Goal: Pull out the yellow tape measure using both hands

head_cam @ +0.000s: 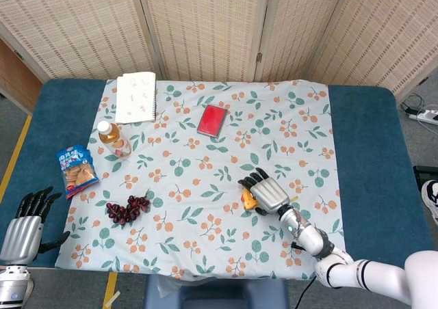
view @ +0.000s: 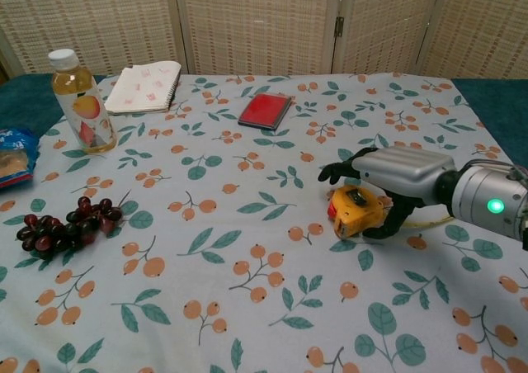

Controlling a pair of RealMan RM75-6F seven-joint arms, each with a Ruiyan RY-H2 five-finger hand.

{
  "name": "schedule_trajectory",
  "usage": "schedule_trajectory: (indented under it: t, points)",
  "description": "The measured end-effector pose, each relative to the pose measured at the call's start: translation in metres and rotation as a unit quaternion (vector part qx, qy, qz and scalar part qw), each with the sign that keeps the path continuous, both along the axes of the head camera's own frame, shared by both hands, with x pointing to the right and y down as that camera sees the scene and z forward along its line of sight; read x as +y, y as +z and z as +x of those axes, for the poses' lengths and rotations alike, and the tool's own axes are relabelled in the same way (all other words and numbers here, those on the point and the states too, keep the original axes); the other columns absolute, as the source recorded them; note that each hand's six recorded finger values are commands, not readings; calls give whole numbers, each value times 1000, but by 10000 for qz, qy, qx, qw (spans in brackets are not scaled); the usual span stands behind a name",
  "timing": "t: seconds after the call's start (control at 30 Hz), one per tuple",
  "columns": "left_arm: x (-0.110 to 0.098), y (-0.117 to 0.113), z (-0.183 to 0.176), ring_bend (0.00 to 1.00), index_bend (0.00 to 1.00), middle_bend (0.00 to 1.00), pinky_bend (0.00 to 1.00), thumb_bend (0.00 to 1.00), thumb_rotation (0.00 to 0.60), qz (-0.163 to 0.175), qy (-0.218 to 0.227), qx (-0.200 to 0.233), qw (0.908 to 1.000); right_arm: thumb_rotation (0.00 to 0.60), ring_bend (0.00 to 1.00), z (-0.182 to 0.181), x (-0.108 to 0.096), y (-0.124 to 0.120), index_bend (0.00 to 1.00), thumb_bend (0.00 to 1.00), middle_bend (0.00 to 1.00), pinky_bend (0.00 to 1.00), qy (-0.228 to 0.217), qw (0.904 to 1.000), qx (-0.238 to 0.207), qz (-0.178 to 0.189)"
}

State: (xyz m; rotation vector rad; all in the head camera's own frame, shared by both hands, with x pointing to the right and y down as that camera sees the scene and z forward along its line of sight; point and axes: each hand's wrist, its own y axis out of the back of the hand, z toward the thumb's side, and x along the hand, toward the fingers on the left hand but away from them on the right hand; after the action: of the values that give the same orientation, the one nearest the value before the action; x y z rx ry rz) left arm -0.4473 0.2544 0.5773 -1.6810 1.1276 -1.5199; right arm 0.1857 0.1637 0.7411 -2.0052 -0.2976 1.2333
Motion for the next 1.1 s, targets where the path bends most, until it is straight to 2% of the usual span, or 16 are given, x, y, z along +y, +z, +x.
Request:
schedule_trajectory:
  t: [0.4,0.7,0.8,0.93,1.0,1.1]
  points:
    - [-1,-1,-1,98,189,95,0,246,600,27,-16,-8,10000,600,178,-3,-3,1,290,309,285,0,-64,10000,4,43]
    - [-5,-2,4,98,187,95,0,246,600,70,26,96,9999,600,309,0,-10,-1,529,321,457,0,98,9998,-28,193]
    - [-12,-3,11,98,190,95,0,246,600,146,104,249,9995,600,345,0,-12,-6,575,321,493,0,268,9992,-186,240]
    - [-29,-4,29,100,191,95,0,246,600,303,255,591,9975,600,364,-1,-17,-17,600,325,513,0,683,9954,-631,244]
    - [-39,-4,40,102,190,95,0,246,600,369,368,769,9957,600,365,-2,-18,-22,602,327,514,0,930,9913,-904,204]
    - [-57,-3,63,105,185,95,0,246,600,444,569,1123,9910,600,372,-3,-21,-31,610,327,519,0,1427,9791,-1451,54]
